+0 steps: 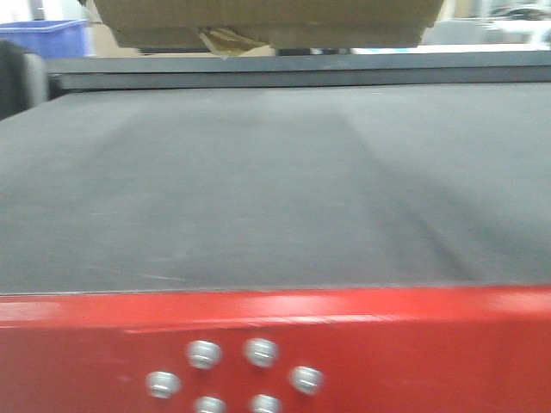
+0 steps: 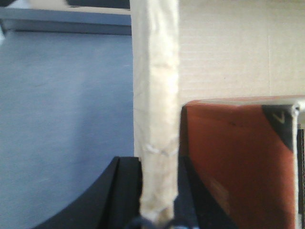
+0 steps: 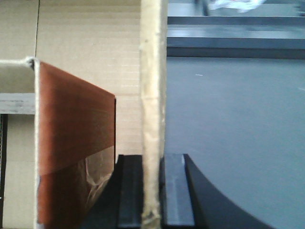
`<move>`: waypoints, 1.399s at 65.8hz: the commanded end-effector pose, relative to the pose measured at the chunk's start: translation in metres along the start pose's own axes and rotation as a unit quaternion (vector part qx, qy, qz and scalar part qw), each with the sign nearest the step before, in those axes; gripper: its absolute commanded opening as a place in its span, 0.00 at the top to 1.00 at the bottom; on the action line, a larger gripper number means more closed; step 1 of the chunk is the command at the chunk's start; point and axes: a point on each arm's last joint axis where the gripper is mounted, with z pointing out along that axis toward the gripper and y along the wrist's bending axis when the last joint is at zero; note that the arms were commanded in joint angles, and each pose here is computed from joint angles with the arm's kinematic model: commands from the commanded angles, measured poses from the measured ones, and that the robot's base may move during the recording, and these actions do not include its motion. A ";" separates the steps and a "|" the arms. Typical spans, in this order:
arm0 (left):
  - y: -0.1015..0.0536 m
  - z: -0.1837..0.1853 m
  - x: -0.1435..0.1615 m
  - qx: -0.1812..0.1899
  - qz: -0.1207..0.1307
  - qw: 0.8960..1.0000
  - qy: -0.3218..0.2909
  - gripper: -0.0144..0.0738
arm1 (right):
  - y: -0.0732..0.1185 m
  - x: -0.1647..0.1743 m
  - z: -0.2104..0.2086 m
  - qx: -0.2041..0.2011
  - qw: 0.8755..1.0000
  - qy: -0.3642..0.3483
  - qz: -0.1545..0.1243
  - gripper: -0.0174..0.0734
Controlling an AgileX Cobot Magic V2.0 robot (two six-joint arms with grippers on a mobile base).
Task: Stack two boxes on right shelf middle
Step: 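Drive the base away from the bench toward the blue-bin shelf rack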
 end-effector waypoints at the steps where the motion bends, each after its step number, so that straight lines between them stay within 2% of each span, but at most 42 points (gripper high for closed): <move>1: -0.003 -0.008 -0.011 0.024 -0.013 0.999 -0.038 0.96 | 0.000 -0.011 -0.005 -0.010 0.999 -0.041 -0.007 0.99; 92: -0.003 -0.008 -0.011 0.024 -0.013 0.999 -0.038 0.96 | 0.000 -0.011 -0.005 -0.011 0.999 -0.042 -0.007 0.99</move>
